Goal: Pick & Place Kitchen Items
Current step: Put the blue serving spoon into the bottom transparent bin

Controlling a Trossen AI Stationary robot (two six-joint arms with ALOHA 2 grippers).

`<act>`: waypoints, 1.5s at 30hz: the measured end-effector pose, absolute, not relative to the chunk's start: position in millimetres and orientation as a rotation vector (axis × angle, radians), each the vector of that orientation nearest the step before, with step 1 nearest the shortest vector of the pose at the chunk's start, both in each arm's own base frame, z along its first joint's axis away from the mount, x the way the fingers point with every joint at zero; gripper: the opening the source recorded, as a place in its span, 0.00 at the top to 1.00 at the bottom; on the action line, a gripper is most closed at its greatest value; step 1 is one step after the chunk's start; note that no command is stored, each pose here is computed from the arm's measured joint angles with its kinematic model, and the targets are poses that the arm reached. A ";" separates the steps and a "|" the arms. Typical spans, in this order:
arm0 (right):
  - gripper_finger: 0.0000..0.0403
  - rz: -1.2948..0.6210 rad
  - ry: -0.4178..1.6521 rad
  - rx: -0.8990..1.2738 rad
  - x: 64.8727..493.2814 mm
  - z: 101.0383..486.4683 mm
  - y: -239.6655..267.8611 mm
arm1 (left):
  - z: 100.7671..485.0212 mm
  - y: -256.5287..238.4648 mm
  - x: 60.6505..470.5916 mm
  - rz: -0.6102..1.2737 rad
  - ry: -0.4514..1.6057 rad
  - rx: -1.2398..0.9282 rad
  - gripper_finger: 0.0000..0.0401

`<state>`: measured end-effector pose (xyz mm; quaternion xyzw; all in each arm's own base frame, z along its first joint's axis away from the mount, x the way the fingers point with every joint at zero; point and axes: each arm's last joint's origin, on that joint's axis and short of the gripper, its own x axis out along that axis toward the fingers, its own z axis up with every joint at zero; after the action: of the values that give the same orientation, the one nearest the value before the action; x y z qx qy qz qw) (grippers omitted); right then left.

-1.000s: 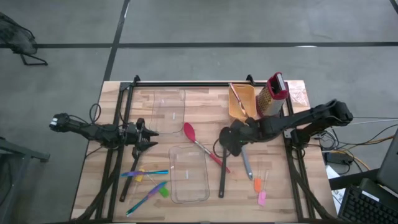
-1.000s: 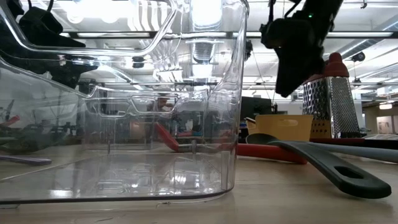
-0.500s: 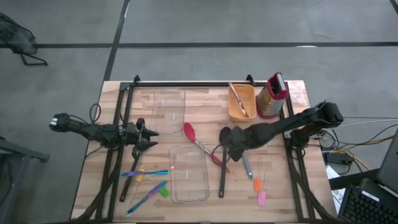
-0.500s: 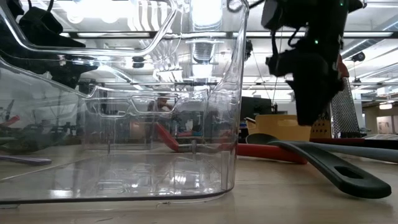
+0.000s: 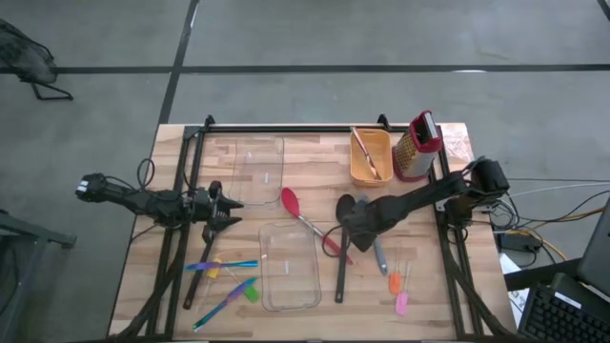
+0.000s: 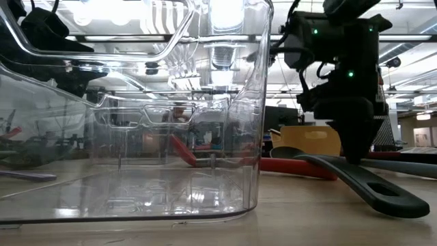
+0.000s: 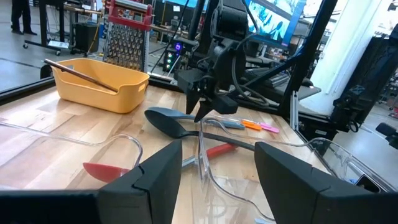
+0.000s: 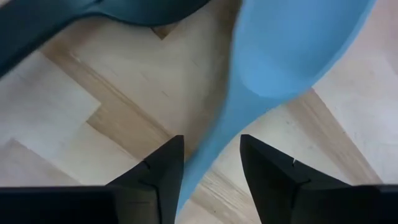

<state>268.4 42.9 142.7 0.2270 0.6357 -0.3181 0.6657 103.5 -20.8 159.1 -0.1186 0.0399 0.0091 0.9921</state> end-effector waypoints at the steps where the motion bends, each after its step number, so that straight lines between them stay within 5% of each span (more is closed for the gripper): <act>1: 0.62 -0.716 1.444 0.506 268.6 140.8 43.1 | 159.1 -20.8 103.5 0.018 0.080 -0.238 0.48; 17: 0.90 -0.671 1.445 0.472 266.7 145.3 42.8 | 159.0 -20.8 103.5 0.019 0.080 -0.238 0.48; 33: 0.90 -0.636 1.306 0.555 258.6 183.7 41.1 | 159.0 -20.8 103.5 0.018 0.080 -0.238 0.48; 45: 0.90 -0.202 0.644 0.676 288.6 270.6 47.2 | 159.0 -20.8 103.5 0.019 0.080 -0.238 0.48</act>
<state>288.6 47.2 270.6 0.3254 0.3098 -0.0972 0.8881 103.5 -20.8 159.0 -0.1186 0.0401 0.0093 0.9921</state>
